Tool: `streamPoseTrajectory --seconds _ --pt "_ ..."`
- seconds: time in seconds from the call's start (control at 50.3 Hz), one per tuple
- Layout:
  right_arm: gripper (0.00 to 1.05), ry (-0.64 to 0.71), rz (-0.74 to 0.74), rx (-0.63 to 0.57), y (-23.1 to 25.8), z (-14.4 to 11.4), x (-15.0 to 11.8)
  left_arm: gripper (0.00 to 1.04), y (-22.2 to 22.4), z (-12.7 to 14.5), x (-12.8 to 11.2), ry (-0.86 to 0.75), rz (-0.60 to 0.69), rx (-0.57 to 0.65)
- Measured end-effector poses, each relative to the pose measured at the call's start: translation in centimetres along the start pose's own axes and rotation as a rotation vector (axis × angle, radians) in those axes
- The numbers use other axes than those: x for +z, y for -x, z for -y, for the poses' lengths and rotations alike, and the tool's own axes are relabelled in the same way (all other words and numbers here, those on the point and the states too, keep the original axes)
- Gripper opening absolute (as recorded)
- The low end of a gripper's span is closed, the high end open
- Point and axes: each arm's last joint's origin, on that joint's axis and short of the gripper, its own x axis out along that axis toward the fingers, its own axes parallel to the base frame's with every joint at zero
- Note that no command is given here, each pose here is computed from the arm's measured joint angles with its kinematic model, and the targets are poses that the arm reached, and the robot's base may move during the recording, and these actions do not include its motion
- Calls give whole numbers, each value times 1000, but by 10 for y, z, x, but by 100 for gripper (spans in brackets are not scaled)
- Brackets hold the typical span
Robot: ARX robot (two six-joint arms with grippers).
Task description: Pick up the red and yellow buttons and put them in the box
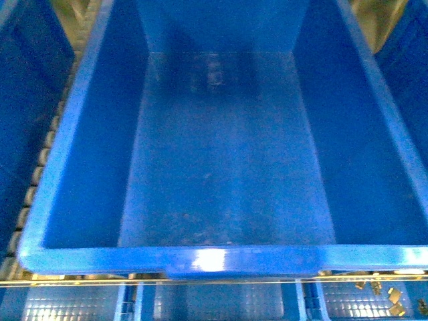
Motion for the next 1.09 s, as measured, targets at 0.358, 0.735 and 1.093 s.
streamPoseTrajectory --seconds 0.358,0.735,1.093 --pt "41 -19 3 34 -4 -47 8 3 8 0 0 0 0 -1" --pt "41 -17 -8 25 -2 -49 10 3 17 0 0 -2 0 -3" --pt "41 -11 -6 38 -6 -53 15 3 25 0 -3 -3 -14 0"
